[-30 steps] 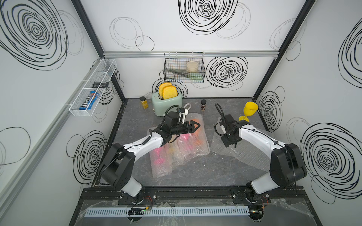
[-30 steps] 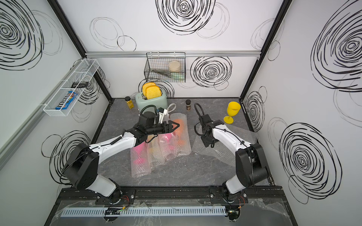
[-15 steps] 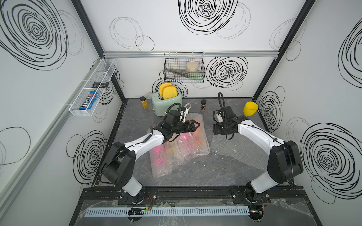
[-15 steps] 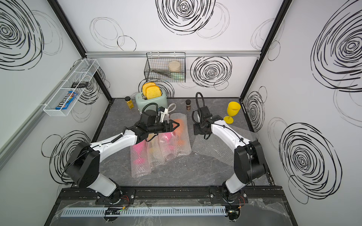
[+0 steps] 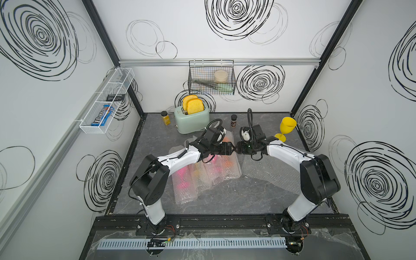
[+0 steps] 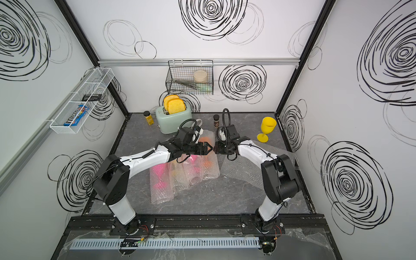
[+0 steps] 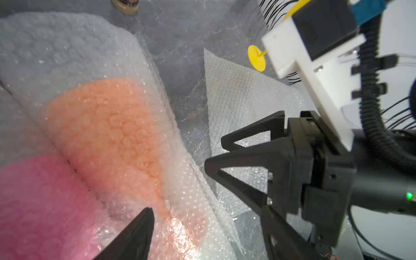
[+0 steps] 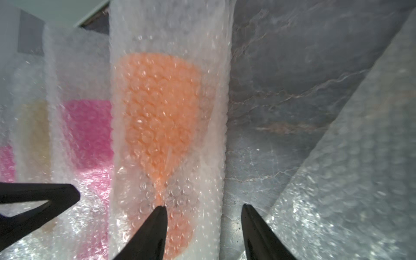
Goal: Unpack wine glasses from bubble wrap
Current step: Move the bubble wrap to the center of the board, then unwrap the bubble wrap at the center of the board.
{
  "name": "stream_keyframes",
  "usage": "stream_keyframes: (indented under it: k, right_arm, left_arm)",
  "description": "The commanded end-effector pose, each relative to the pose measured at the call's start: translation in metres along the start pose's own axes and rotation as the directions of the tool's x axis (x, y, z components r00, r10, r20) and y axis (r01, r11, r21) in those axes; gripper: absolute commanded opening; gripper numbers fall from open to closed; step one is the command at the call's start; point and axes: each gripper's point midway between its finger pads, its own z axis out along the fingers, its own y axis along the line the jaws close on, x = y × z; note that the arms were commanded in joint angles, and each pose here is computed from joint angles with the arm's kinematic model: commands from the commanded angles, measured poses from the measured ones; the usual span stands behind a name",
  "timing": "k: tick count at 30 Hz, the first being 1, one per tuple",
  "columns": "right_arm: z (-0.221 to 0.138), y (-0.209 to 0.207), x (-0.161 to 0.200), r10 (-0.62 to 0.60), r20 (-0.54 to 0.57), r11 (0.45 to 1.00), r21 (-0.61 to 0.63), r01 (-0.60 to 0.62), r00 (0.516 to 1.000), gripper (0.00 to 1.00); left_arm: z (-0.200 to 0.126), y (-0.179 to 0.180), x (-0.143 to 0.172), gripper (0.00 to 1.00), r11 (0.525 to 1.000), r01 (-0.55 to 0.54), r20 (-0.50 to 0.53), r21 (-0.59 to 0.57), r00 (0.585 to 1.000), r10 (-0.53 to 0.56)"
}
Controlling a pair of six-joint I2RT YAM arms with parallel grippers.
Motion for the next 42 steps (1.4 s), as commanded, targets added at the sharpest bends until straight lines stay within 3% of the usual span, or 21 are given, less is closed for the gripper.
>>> stream_keyframes:
  k: [1, 6, 17, 25, 33, 42]
  right_arm:
    - [0.016, 0.000, 0.012, -0.001, -0.034, 1.000, -0.006, 0.001, 0.999, 0.56]
    - [0.025, -0.009, 0.019, -0.009, -0.038, 1.000, 0.017, 0.010, 0.999, 0.47]
    - [0.019, -0.008, 0.036, -0.029, -0.053, 0.999, -0.020, 0.028, 0.998, 0.07]
    - [0.004, -0.008, 0.052, -0.032, -0.057, 0.999, -0.024, 0.031, 0.998, 0.03]
    - [-0.006, -0.003, 0.076, -0.023, -0.067, 0.999, -0.049, 0.020, 0.998, 0.04]
    - [-0.002, 0.004, 0.079, -0.037, -0.068, 0.998, -0.060, 0.033, 0.997, 0.05]
  left_arm:
    - [0.007, 0.009, 0.001, 0.79, 0.995, -0.044, -0.002, -0.094, 0.999, 0.044]
    - [0.015, 0.012, 0.007, 0.79, 0.986, -0.075, -0.020, -0.149, 0.997, 0.073]
    - [0.024, 0.015, 0.013, 0.76, 0.984, -0.071, -0.040, -0.163, 0.997, 0.065]
    - [0.025, 0.017, 0.023, 0.76, 0.980, -0.092, -0.059, -0.176, 0.995, 0.082]
    - [0.027, 0.003, 0.056, 0.79, 0.980, -0.135, -0.115, -0.148, 0.986, 0.119]
    - [0.041, 0.025, 0.070, 0.74, 0.953, -0.179, -0.141, -0.244, 0.979, 0.147]
